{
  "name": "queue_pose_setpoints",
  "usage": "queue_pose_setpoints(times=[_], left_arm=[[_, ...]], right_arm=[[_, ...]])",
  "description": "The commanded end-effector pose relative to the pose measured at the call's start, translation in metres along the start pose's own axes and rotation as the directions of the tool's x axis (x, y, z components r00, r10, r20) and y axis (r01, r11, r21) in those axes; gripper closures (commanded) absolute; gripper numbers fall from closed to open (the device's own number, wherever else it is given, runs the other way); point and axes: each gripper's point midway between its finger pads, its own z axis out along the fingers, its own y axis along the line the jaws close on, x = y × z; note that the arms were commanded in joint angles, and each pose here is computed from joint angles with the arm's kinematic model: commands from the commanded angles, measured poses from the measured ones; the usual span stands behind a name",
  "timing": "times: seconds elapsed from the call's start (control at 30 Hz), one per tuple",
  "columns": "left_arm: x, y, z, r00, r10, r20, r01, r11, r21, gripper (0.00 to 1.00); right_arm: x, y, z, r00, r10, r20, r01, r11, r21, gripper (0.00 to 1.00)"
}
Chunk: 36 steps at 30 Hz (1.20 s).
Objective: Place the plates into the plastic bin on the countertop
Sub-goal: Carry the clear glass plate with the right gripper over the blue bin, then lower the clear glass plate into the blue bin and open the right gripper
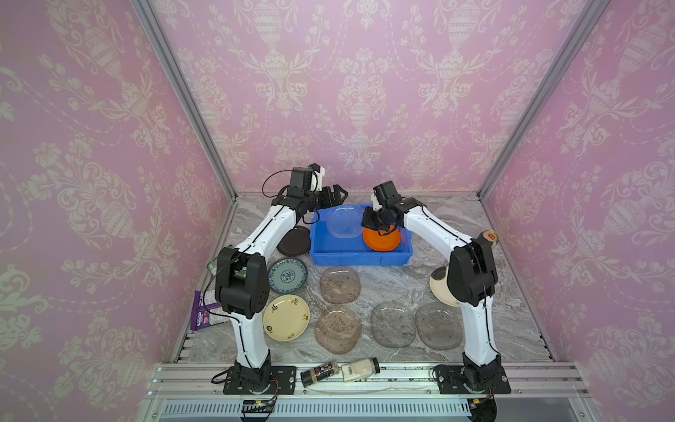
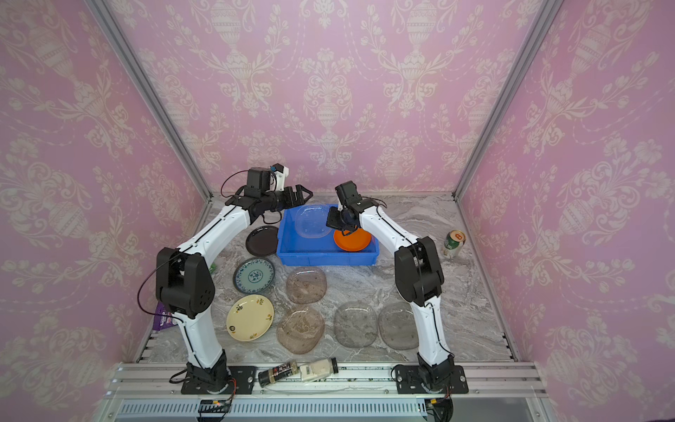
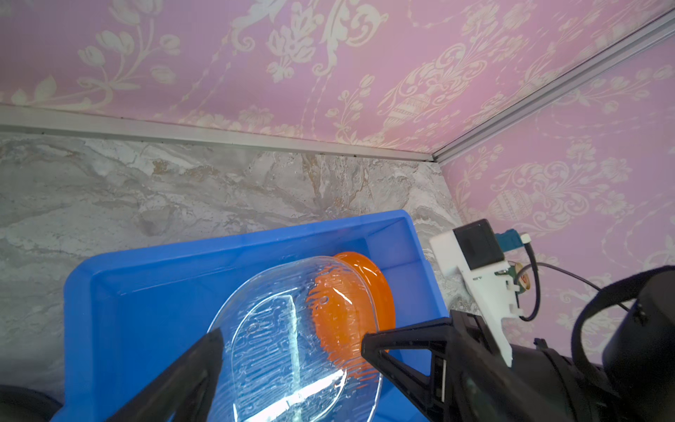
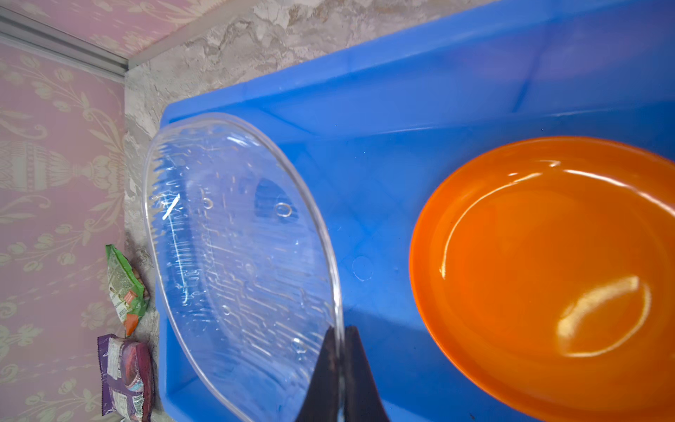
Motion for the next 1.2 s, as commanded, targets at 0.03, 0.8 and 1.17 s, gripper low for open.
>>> queue_pose_setpoints(times=[0.03,0.8,1.17], left_arm=[[0.026,0.013,-0.026,0.998,-0.040,-0.056,0.034,0.992,-0.119,0.04],[0.057,0.017,-0.047,0.994,0.002,-0.107,-0.020,0.986,-0.164,0.03],[0.066,0.005,-0.038,0.991,0.024,-0.131,-0.042,0.990,-0.137,0.03]], right_arm=[[0.011,0.001,0.020,0.998,0.010,-0.058,-0.010,1.000,0.003,1.00],[0.033,-0.002,0.078,0.988,0.020,-0.156,-0.017,1.000,0.019,0.95],[0.031,0.000,0.078,0.988,0.020,-0.150,-0.019,1.000,0.008,0.65]])
